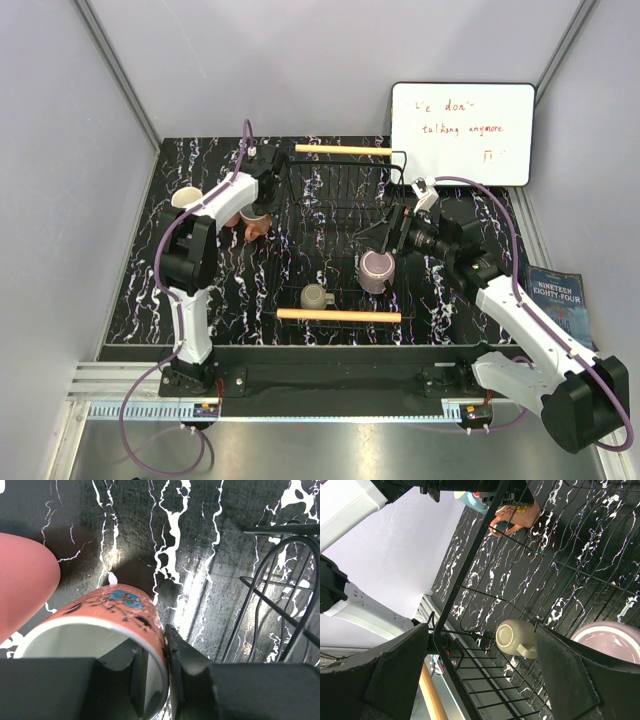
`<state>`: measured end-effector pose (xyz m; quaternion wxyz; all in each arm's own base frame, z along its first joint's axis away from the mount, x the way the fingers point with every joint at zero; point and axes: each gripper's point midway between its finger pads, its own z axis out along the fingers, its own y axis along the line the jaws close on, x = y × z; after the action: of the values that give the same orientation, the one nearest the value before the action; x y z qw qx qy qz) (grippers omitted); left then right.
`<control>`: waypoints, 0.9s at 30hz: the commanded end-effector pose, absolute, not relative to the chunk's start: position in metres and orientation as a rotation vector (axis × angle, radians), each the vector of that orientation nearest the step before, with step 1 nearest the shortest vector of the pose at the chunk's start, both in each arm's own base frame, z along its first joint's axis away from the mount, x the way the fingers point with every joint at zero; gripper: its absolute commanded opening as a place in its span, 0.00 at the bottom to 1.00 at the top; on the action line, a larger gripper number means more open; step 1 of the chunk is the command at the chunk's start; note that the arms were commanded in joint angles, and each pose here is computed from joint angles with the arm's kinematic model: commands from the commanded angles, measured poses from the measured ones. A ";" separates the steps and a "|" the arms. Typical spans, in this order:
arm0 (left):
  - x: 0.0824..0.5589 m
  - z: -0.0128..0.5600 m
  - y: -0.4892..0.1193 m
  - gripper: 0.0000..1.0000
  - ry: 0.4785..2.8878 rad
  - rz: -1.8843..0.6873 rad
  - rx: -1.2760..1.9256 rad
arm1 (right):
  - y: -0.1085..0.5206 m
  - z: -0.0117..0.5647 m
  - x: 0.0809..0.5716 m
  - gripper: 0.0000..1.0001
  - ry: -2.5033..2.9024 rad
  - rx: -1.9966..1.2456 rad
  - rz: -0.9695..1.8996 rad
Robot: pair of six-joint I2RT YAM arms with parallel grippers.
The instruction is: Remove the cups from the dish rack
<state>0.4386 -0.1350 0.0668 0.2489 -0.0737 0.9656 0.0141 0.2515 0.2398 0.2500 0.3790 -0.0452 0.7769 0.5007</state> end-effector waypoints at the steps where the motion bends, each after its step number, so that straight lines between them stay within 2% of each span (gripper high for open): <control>1: 0.457 0.111 -0.137 0.35 2.498 -0.018 -0.214 | 0.242 0.257 0.253 0.94 1.948 -0.147 1.280; 2: 0.456 0.113 -0.137 0.49 2.494 -0.019 -0.211 | 0.242 0.257 0.253 0.94 1.948 -0.147 1.280; 5: 0.454 0.124 -0.134 0.69 2.477 -0.009 -0.201 | 0.242 0.258 0.253 0.94 1.944 -0.147 1.279; 6: 0.453 0.127 -0.133 0.72 2.471 -0.006 -0.199 | 0.243 0.259 0.253 0.94 1.943 -0.149 1.280; 12: 0.453 0.160 -0.125 0.78 2.414 0.019 -0.196 | 0.242 0.259 0.254 0.94 1.941 -0.144 1.275; 22: 0.456 0.224 -0.123 0.79 2.300 -0.020 -0.211 | 0.240 0.261 0.256 0.94 1.935 -0.140 1.255; 27: 0.448 0.270 -0.118 0.79 2.194 -0.044 -0.262 | 0.224 0.244 0.272 0.93 2.049 -0.086 1.058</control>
<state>0.4527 -0.1255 0.2000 0.3761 -0.0848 0.9227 -0.0063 0.2547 0.2362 0.2437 0.3817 -0.0420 0.7866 0.4835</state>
